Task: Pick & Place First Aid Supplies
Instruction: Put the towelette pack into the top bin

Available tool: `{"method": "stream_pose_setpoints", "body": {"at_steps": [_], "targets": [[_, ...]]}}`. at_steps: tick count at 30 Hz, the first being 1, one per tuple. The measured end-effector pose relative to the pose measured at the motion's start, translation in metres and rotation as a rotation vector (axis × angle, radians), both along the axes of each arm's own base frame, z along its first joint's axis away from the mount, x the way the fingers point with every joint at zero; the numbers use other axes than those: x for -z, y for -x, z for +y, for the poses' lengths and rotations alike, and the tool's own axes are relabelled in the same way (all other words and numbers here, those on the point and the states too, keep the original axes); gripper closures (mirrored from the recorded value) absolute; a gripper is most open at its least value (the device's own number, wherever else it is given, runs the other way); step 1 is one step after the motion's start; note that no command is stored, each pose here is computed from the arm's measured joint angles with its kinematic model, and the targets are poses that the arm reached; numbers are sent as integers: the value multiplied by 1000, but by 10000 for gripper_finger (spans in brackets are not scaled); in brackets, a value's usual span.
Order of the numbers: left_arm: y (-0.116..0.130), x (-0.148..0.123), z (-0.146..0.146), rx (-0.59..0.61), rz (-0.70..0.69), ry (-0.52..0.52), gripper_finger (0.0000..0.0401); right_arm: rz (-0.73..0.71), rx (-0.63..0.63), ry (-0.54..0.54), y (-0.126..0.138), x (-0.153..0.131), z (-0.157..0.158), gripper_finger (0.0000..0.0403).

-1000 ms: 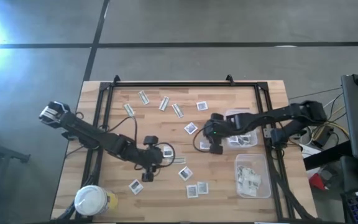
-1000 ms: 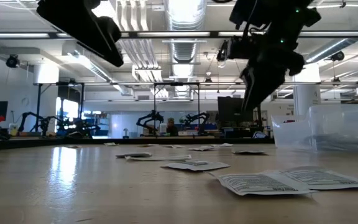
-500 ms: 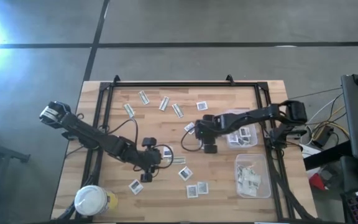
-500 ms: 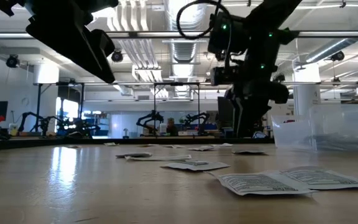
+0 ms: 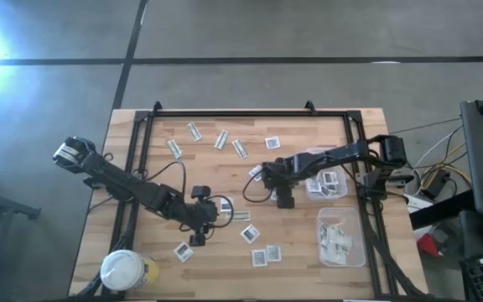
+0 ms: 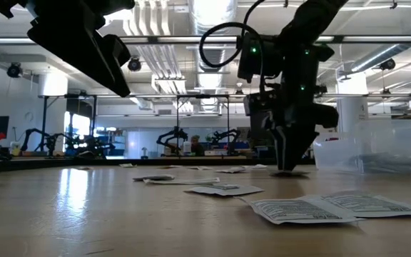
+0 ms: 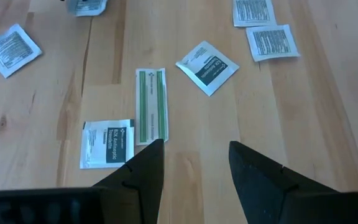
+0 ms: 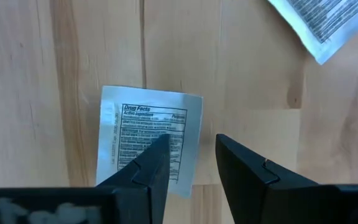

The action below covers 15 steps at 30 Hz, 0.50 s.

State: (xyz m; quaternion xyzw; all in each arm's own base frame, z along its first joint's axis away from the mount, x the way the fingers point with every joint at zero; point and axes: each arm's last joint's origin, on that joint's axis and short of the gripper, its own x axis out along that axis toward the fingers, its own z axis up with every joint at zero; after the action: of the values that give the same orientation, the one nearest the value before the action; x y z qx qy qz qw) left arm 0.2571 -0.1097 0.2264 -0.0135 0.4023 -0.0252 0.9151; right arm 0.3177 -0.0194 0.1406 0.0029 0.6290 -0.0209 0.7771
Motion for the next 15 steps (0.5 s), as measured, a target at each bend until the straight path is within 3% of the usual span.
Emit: {"method": "stream_pose_setpoints", "body": {"at_steps": [10,15], "targets": [[0,0,0,0,0,0,227,7,55,-92,4,3,-8,311],[0,0,0,0,0,0,227,8,98,-111,5,3,-11,358]]}}
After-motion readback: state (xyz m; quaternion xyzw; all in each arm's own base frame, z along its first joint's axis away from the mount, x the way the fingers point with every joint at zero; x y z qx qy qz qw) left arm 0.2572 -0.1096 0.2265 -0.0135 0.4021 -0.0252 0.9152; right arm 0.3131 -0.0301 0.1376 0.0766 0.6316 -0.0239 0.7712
